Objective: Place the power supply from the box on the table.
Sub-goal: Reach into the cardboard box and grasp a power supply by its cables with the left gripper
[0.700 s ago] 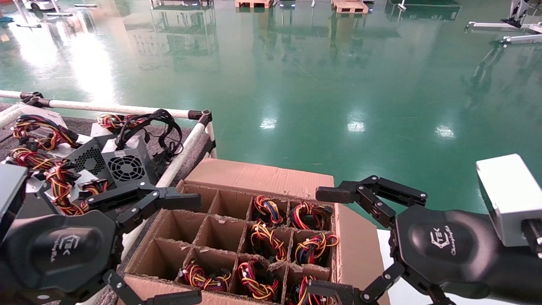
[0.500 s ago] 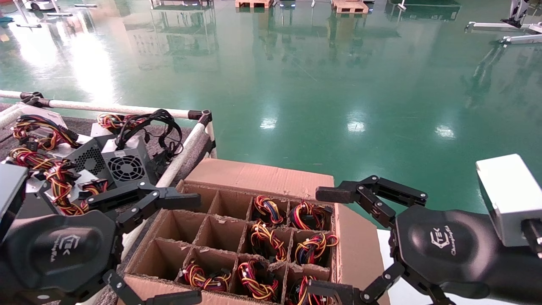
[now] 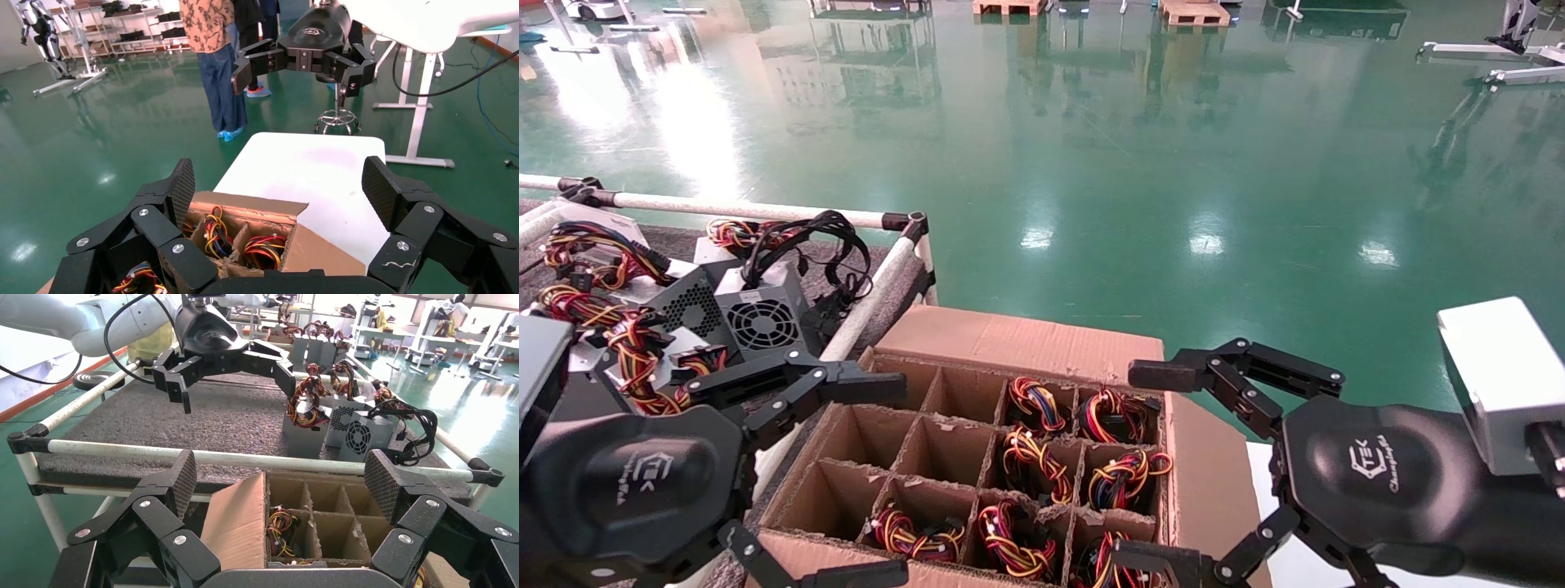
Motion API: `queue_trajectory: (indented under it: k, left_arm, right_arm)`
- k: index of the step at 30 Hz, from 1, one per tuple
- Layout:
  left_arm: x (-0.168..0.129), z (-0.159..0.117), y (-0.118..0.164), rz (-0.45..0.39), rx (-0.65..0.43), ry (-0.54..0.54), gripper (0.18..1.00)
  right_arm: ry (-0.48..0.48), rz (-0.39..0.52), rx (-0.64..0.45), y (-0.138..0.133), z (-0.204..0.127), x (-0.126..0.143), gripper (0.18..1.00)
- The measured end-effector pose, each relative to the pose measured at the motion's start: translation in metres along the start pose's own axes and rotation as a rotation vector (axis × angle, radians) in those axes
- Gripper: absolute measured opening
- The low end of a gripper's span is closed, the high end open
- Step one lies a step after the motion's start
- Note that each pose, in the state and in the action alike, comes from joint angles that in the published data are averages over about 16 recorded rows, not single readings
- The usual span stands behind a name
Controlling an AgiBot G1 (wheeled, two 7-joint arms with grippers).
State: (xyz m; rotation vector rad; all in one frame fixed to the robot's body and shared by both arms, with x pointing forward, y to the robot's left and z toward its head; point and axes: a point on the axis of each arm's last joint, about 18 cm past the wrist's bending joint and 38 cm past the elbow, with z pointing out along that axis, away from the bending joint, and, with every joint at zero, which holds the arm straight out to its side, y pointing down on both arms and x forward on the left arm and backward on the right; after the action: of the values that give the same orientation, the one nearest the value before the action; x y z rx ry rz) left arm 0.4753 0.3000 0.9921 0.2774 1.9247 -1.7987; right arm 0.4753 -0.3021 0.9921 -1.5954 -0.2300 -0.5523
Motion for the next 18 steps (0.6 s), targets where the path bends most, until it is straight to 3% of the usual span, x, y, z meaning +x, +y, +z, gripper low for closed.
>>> queue_trajectory:
  k: [18]
  left_arm:
    - [-0.0002,-0.0016,0.0016,0.010,-0.019,-0.003,0.999]
  right_arm:
    - [0.000,0.000,0.000,0.0000,0.0000,0.0000,0.996]
